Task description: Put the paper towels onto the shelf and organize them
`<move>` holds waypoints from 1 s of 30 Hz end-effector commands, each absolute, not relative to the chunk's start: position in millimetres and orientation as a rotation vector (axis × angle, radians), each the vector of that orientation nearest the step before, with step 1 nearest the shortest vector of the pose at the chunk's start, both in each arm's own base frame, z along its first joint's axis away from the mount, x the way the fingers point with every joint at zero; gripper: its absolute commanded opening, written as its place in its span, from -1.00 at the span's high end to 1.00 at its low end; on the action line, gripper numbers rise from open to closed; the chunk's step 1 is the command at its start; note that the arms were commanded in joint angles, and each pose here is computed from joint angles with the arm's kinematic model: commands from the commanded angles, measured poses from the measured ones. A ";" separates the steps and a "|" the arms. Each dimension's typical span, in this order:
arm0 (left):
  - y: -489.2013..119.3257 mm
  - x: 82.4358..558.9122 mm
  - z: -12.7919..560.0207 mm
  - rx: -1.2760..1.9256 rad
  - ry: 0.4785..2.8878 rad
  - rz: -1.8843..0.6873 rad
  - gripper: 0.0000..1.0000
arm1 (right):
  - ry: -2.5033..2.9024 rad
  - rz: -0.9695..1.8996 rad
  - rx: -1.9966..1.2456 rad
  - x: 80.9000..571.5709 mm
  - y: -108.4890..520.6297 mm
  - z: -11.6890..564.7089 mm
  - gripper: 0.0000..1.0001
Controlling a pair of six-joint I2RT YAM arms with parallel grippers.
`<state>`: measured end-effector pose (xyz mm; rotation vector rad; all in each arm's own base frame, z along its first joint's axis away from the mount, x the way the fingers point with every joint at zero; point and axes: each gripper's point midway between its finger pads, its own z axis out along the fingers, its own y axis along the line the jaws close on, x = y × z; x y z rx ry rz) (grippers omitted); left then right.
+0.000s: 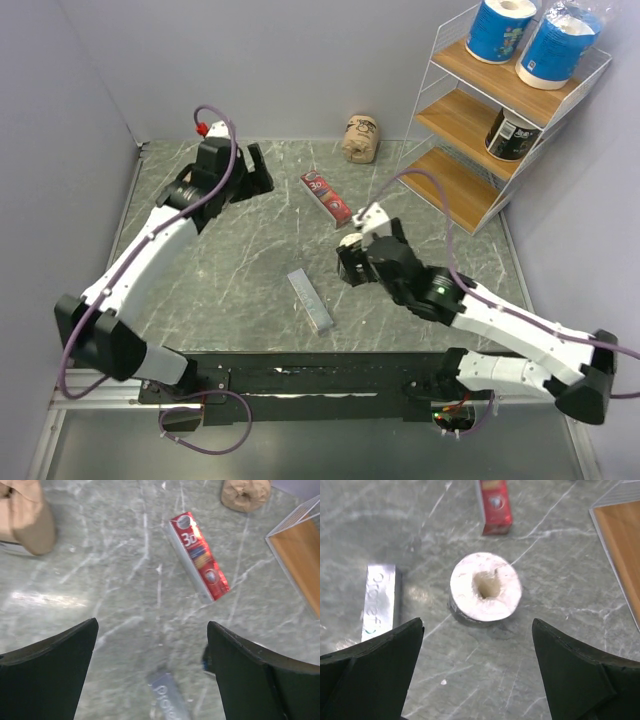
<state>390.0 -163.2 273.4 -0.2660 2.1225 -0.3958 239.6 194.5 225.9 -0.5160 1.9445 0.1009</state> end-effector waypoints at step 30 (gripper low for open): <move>-115.6 368.8 243.1 -0.280 2.048 -0.214 -0.93 | 2.283 0.056 -0.722 307.1 238.3 120.9 -0.29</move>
